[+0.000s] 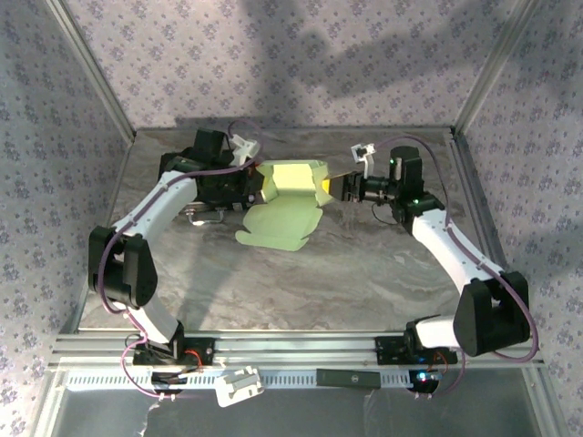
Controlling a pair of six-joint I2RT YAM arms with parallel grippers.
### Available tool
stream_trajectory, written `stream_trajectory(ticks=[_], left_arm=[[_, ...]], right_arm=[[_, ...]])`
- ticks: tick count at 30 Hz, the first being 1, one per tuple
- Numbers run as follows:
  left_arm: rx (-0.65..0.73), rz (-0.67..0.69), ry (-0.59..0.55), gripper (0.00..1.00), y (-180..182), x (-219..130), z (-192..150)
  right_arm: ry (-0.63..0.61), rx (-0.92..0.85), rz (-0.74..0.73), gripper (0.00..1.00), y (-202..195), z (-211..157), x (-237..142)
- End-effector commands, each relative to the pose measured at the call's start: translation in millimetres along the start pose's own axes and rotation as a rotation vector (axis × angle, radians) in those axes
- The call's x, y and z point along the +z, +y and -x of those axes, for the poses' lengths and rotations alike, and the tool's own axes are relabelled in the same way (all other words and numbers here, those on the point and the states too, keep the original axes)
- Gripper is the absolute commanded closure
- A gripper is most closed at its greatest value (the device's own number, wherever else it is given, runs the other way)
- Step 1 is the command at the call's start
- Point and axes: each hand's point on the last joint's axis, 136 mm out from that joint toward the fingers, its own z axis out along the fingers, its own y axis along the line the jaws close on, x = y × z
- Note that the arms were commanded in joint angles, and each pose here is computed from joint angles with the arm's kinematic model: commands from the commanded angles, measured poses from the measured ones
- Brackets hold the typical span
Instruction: Fold the paper box
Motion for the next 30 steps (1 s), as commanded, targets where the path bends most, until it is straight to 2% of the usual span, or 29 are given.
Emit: stream_trajectory(ticks=[1,19,22,23,30], left_arm=[[0.045,-0.03,-0.01,1.0,-13.1,-1.1,9.5],[0.08,0.035,-0.001,1.0,-28.9,-4.7,6.6],[0.08,0.043,0.002,1.0,-30.8,-4.7,4.6],[0.081,0.045,0.002,1.0,-31.3,-4.9,4.3],[0.091,0.059,0.005,1.0,-39.2,-7.1,3.3]], right_arm=[[0.039,-0.052,-0.039,0.54,1.6,-1.6,4.1],[0.131,-0.152,-0.254,0.56,-4.8,-8.2,24.0],[0.136,-0.156,-0.294,0.59,-8.3,-10.6,25.0],[0.11,-0.176,-0.301,0.6,-2.4,2.6,24.1],[0.129,-0.207,-0.459,0.69,-13.6,0.6,33.9]])
